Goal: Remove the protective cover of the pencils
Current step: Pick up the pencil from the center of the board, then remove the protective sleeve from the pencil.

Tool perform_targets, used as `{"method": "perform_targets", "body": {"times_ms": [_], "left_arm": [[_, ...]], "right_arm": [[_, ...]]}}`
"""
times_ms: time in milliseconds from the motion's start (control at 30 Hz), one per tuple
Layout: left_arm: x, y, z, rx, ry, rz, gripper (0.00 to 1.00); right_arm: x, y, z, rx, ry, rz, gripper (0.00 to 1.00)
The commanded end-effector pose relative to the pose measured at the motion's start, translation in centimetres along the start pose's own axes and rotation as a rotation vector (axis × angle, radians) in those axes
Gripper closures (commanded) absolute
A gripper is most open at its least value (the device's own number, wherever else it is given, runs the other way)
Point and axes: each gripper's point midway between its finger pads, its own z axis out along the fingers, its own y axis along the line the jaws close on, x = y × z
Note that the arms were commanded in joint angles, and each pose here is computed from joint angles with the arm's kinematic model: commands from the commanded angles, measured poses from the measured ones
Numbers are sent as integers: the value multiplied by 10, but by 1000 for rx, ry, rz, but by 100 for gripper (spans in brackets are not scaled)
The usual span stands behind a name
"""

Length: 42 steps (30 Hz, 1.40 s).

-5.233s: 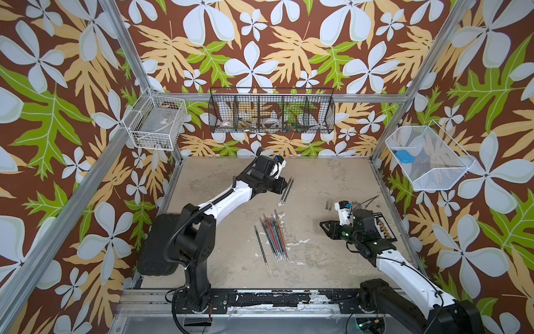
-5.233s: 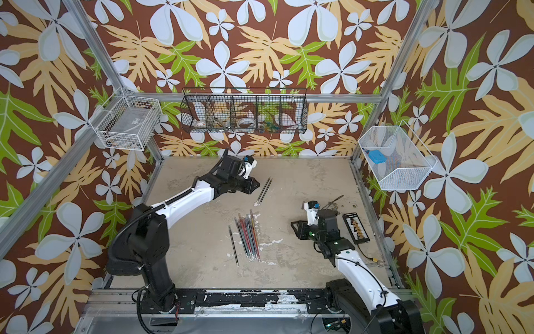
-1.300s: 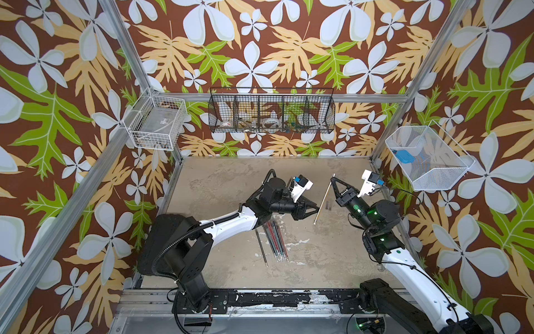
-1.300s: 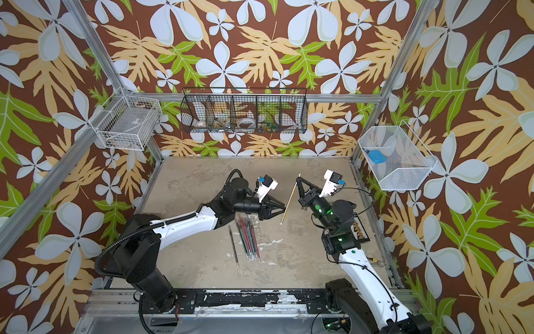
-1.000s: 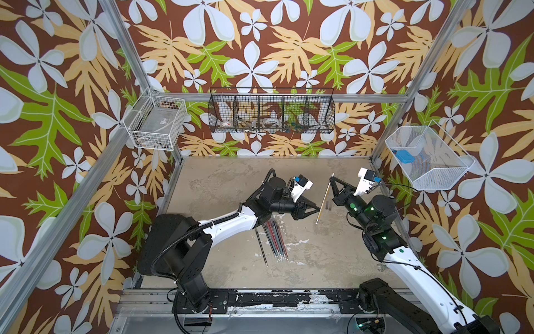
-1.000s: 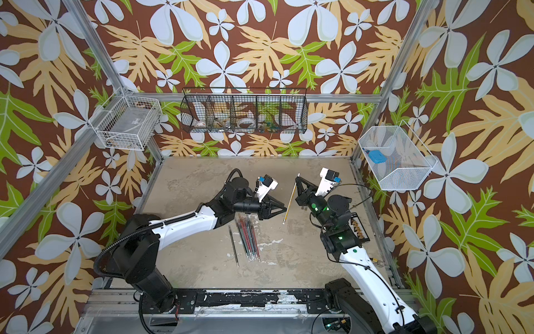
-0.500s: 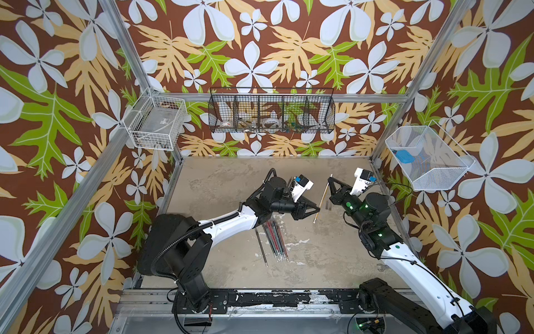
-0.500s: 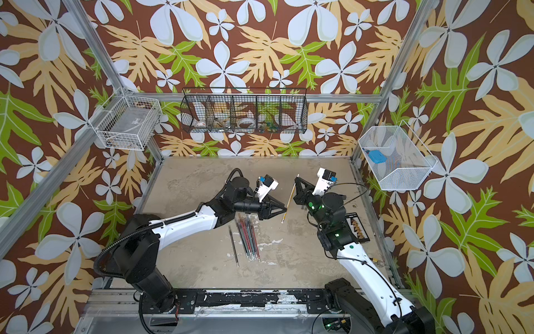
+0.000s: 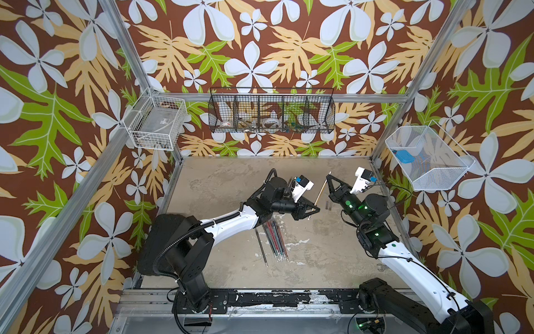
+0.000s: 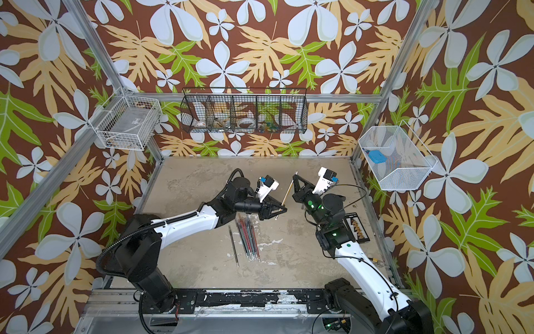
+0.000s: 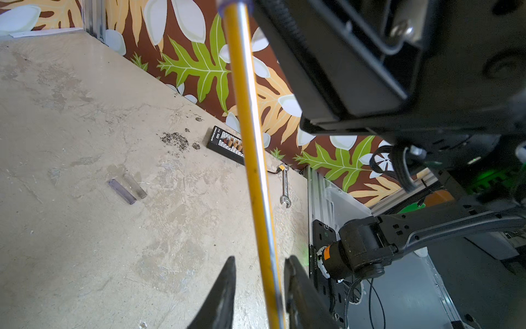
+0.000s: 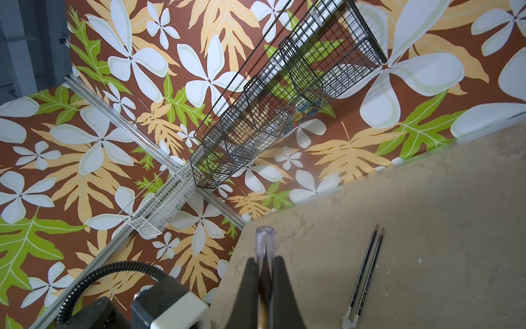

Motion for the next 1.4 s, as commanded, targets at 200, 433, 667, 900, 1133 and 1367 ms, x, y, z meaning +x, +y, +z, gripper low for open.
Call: {"method": "perform_targets", "body": {"times_ms": [200,433,667,900,1133,1367], "left_arm": [[-3,0,4,9,7,-8,98],[5,16,8,-60,58,-16,100],[32,70,5,-338,324,48,100],[51,82,-4,-383,455,192,100],[84,68,-24,-304,588,505,100],[102,61,-27,-225,635,565,100]], "right_arm": [[-4,3,-1,-32,-38,60,100],[-11,3,1,37,-9,-5,96],[-12,-29,-19,260,133,-249,51],[28,-78,-64,190,289,-112,50],[80,-77,-84,56,419,-23,49],[92,-56,-95,-80,450,12,51]]}}
